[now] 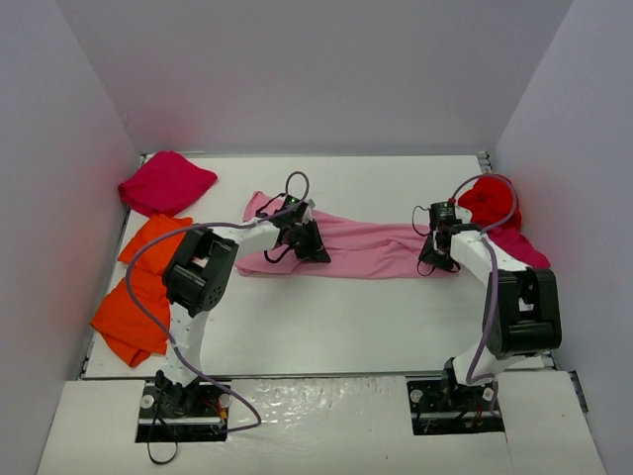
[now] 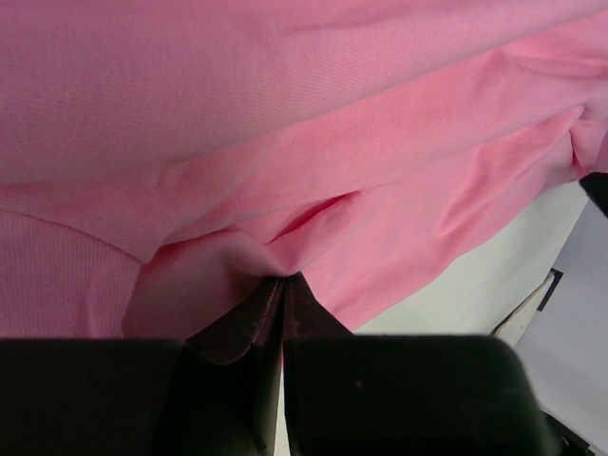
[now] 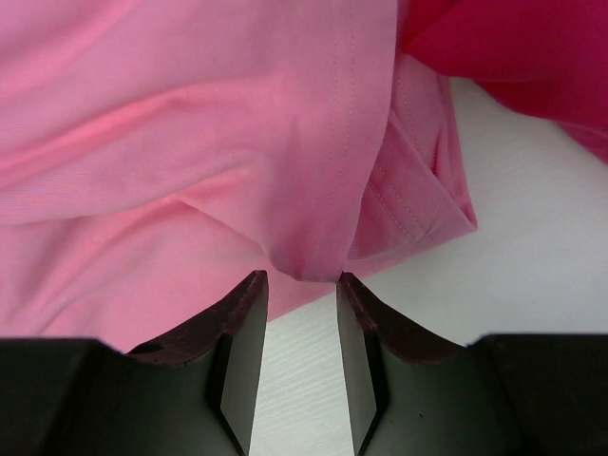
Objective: Fold and stack the t-shirts
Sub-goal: Fold the tshirt
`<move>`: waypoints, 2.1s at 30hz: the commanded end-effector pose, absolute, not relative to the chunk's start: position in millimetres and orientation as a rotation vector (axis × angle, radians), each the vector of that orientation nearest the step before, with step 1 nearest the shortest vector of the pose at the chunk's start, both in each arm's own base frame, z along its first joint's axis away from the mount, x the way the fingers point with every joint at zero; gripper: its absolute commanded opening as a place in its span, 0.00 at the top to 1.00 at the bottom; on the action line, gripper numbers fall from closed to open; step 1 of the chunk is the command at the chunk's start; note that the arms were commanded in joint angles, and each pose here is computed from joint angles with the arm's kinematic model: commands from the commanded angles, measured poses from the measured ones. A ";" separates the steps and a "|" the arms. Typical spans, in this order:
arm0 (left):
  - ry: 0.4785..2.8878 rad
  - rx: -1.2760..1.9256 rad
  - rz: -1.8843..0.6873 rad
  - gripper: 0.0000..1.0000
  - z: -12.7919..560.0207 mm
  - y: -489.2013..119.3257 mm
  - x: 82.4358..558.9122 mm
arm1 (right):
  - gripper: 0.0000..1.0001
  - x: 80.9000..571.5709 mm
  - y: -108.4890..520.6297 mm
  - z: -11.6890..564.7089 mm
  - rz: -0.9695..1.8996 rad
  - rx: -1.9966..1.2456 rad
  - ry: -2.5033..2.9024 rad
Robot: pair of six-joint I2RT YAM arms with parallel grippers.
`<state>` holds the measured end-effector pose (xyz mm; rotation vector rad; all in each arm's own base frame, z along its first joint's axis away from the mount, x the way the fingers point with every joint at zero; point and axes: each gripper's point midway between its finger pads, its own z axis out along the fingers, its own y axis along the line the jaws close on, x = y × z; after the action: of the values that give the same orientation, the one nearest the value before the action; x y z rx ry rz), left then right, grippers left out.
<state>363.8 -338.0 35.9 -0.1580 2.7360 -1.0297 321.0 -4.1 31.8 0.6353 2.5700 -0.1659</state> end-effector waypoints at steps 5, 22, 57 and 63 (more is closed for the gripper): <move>2.641 -0.116 -1.076 1.00 66.3 -344.0 372.5 | 0.67 337.6 -13.8 70.3 -0.219 0.611 2.476; 2.664 -0.114 -1.061 1.00 58.0 -343.3 369.1 | 0.67 325.0 -17.6 35.6 -0.279 0.616 2.549; 2.683 -0.095 -1.035 1.00 56.2 -339.9 365.0 | 1.00 313.6 -63.3 98.2 -0.596 0.682 2.393; 2.685 -0.093 -1.029 1.00 56.6 -336.4 361.5 | 1.00 307.7 -69.0 90.0 -0.665 0.704 2.415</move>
<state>363.0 -338.3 34.9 -0.1462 2.7299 -1.0359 311.4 -53.8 75.3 0.6633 2.4659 -0.5402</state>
